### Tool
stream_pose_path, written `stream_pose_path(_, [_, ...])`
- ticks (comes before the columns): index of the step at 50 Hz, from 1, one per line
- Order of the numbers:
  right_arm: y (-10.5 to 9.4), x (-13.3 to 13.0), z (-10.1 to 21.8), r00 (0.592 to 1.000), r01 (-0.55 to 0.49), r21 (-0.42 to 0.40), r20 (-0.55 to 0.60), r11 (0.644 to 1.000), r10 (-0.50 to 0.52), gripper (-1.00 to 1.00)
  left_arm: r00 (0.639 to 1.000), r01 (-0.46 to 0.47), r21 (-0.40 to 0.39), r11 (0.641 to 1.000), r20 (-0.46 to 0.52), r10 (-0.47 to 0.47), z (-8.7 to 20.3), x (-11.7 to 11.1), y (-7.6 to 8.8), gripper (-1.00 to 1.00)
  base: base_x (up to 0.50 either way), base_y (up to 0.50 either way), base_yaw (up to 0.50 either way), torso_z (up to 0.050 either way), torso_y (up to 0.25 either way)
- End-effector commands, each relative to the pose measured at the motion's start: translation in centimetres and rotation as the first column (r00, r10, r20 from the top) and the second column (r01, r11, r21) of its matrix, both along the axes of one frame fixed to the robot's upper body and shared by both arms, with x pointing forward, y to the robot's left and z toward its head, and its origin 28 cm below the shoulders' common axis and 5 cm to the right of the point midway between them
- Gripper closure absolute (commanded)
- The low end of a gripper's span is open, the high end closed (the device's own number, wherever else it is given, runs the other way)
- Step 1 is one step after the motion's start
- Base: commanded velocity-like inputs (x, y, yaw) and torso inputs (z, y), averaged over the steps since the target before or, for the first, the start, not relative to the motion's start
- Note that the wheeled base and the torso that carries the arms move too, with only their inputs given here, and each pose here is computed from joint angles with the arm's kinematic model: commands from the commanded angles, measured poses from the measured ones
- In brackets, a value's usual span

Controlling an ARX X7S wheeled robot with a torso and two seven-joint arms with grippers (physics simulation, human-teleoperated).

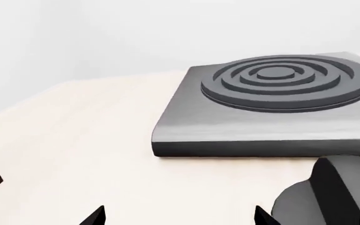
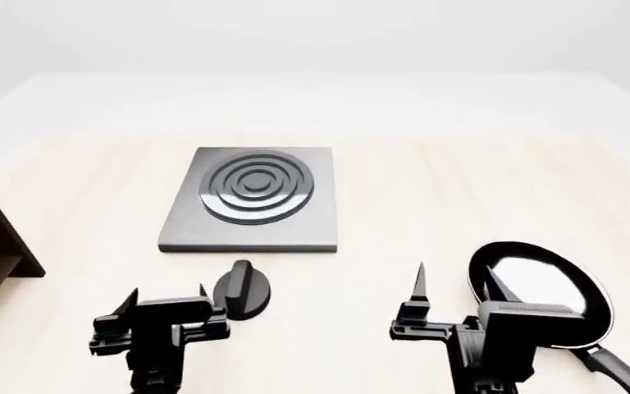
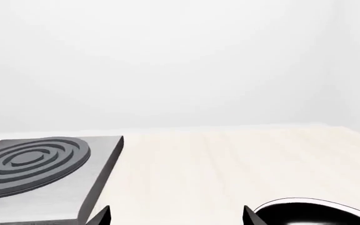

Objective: Turn on the stove and put the frying pan on it.

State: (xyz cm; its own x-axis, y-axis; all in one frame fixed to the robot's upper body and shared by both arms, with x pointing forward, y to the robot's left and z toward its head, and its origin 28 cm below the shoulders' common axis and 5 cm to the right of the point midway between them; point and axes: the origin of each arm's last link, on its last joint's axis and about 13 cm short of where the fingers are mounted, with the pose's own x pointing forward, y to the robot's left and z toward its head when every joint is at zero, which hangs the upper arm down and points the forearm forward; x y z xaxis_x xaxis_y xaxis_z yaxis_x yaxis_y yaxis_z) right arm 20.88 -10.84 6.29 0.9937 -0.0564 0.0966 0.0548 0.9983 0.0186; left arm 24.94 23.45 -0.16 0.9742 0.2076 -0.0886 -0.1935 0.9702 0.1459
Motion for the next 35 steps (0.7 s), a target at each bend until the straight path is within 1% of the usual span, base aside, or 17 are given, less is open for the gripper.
stream_pose_path(1, [0.0,0.0,-0.1,1.0,-0.004,-0.002,-0.003,1.0,0.004,-1.0,0.998,0.053,0.008,0.999,-0.029,-0.052,-0.6,-0.2,-1.1,-1.0,0.0,0.0,0.0,0.0,0.0])
stream_pose_path(5, [0.0,0.0,-0.2,1.0,-0.004,-0.004,-0.005,1.0,0.004,-1.0,0.997,0.069,0.003,0.998,-0.029,-0.069,-0.3,-0.3,-1.3,-1.0,0.0,0.0,0.0,0.0,0.0])
stream_pose_path(8, [0.0,0.0,-0.2,1.0,-0.006,-0.005,-0.005,1.0,0.006,-1.0,0.994,0.104,-0.023,0.994,-0.044,-0.104,-0.2,-0.4,-1.8,-1.0,0.0,0.0,0.0,0.0,0.0])
stream_pose_path(13, [0.0,0.0,-0.2,1.0,-0.006,-0.005,-0.005,1.0,0.005,-1.0,0.986,0.162,-0.001,0.987,-0.034,-0.162,0.2,-0.6,-2.6,-1.0,0.0,0.0,0.0,0.0,0.0])
stream_pose_path(14, [0.0,0.0,-0.2,1.0,-0.005,-0.005,-0.006,1.0,0.005,-1.0,0.981,0.192,0.006,0.981,-0.033,-0.192,0.3,-0.6,-2.9,-1.0,0.0,0.0,0.0,0.0,0.0])
stream_pose_path(17, [0.0,0.0,-0.2,1.0,-0.005,-0.005,-0.006,1.0,0.005,-1.0,0.971,0.237,0.017,0.971,-0.032,-0.236,0.6,-0.7,-3.5,-1.0,0.0,0.0,0.0,0.0,0.0])
stream_pose_path(18, [0.0,0.1,-0.3,1.0,-0.005,-0.006,-0.007,1.0,0.005,-1.0,0.957,0.288,0.024,0.957,-0.04,-0.287,0.7,-0.8,-3.9,-1.0,0.0,0.0,0.0,0.0,0.0])
stream_pose_path(20, [0.0,0.1,-0.3,1.0,-0.006,-0.006,-0.008,1.0,0.006,-1.0,0.944,0.328,0.029,0.944,-0.039,-0.327,0.8,-1.0,-4.2,-1.0,0.0,0.0,0.0,0.0,0.0])
stream_pose_path(22, [0.0,0.1,-0.3,1.0,-0.006,-0.006,-0.008,1.0,0.006,-1.0,0.914,0.404,0.034,0.914,-0.048,-0.403,1.1,-1.3,-4.7,-1.0,0.0,0.0,0.0,0.0,0.0])
stream_pose_path(26, [-0.1,0.1,-0.2,1.0,-0.005,-0.005,-0.008,1.0,0.005,-1.0,0.91,0.414,0.035,0.91,-0.023,-0.413,1.7,-1.3,-5.0,-1.0,0.0,0.0,0.0,0.0,0.0])
stream_pose_path(30, [-0.1,0.1,-0.3,1.0,-0.005,-0.004,-0.008,1.0,0.005,-1.0,0.912,0.408,0.013,0.913,0.022,-0.409,3.2,-1.3,-4.8,-1.0,0.0,0.0,0.0,0.0,0.0])
stream_pose_path(35, [-0.1,0.3,-0.3,1.0,-0.002,-0.004,-0.024,1.0,0.002,-1.0,0.935,0.34,-0.041,0.939,0.122,-0.333,6.3,-1.7,-3.6,-1.0,0.0,0.0,0.0,0.0,0.0])
